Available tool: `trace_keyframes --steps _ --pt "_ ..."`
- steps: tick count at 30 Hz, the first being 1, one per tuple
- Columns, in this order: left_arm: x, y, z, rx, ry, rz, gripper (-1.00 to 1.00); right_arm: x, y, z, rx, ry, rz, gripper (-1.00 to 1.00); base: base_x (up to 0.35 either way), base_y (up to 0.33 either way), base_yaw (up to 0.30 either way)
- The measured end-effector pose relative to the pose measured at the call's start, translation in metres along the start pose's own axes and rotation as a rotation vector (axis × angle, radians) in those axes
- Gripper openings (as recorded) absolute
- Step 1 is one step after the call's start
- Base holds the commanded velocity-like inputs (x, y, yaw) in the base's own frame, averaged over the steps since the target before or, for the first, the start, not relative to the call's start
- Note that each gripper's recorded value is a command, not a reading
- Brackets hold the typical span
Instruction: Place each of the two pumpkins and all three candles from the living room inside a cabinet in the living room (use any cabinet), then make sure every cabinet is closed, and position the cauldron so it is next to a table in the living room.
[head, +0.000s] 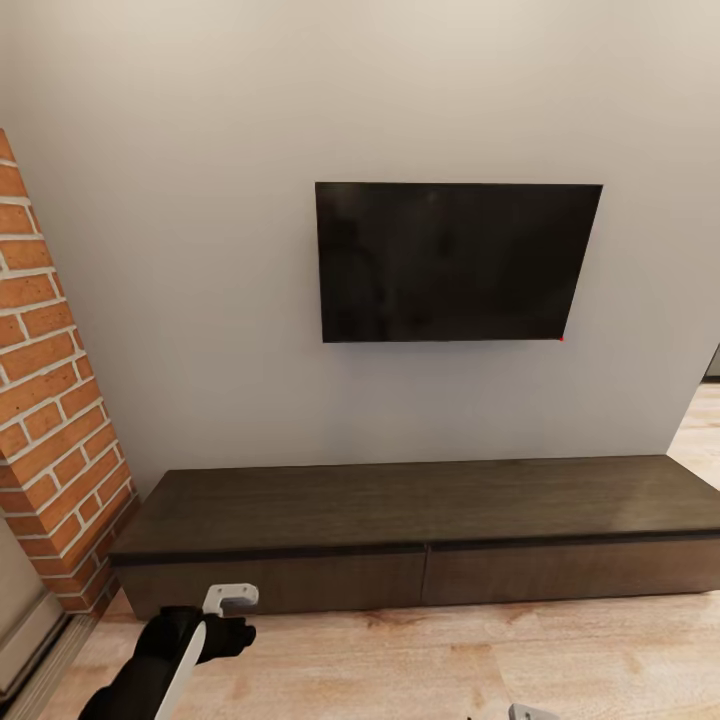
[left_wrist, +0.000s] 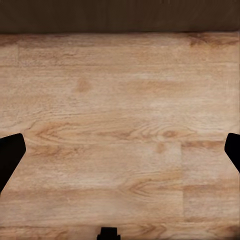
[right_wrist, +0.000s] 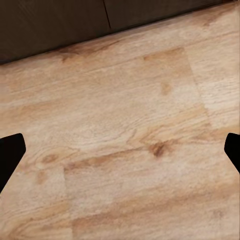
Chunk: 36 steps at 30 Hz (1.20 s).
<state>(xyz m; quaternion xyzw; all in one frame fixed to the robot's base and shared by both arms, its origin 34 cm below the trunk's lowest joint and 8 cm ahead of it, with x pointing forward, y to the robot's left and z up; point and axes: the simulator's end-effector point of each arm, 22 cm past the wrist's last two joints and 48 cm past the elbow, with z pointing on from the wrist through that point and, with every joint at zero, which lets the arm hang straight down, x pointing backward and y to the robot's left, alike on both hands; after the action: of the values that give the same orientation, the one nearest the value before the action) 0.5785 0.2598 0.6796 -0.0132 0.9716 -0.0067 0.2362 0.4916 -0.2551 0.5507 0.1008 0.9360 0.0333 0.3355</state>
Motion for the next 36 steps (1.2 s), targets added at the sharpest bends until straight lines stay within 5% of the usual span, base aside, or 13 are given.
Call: trace_keyframes --steps 8,14,17,23,25,36 --pt "-0.026 -0.004 -0.026 0.024 -0.053 0.005 1.0 -0.004 0.011 0.0 -0.051 -0.023 -0.006 1.0 0.0 0.0 0.0" --pt "-0.041 -0.04 -0.049 0.21 -0.099 0.011 1.0 -0.002 0.065 -0.01 -0.307 -0.019 0.012 1.0 0.0 0.0 0.0" --pt "-0.04 -0.053 -0.054 0.277 -0.101 0.018 1.0 -0.001 0.085 -0.018 -0.408 -0.013 0.066 1.0 0.0 0.0 0.0" --pt "-0.045 -0.079 -0.073 0.4 -0.129 0.036 1.0 -0.048 0.098 -0.018 -0.477 -0.072 0.344 1.0 0.0 0.0 0.0" --pt "-0.044 -0.081 -0.075 0.415 -0.131 0.04 1.0 -0.072 0.101 -0.015 -0.491 -0.105 0.39 1.0 0.0 0.0 0.0" --pt "-0.045 -0.074 -0.082 0.496 -0.152 0.02 1.0 -0.145 0.109 -0.002 -0.528 -0.223 0.482 1.0 0.0 0.0 0.0"
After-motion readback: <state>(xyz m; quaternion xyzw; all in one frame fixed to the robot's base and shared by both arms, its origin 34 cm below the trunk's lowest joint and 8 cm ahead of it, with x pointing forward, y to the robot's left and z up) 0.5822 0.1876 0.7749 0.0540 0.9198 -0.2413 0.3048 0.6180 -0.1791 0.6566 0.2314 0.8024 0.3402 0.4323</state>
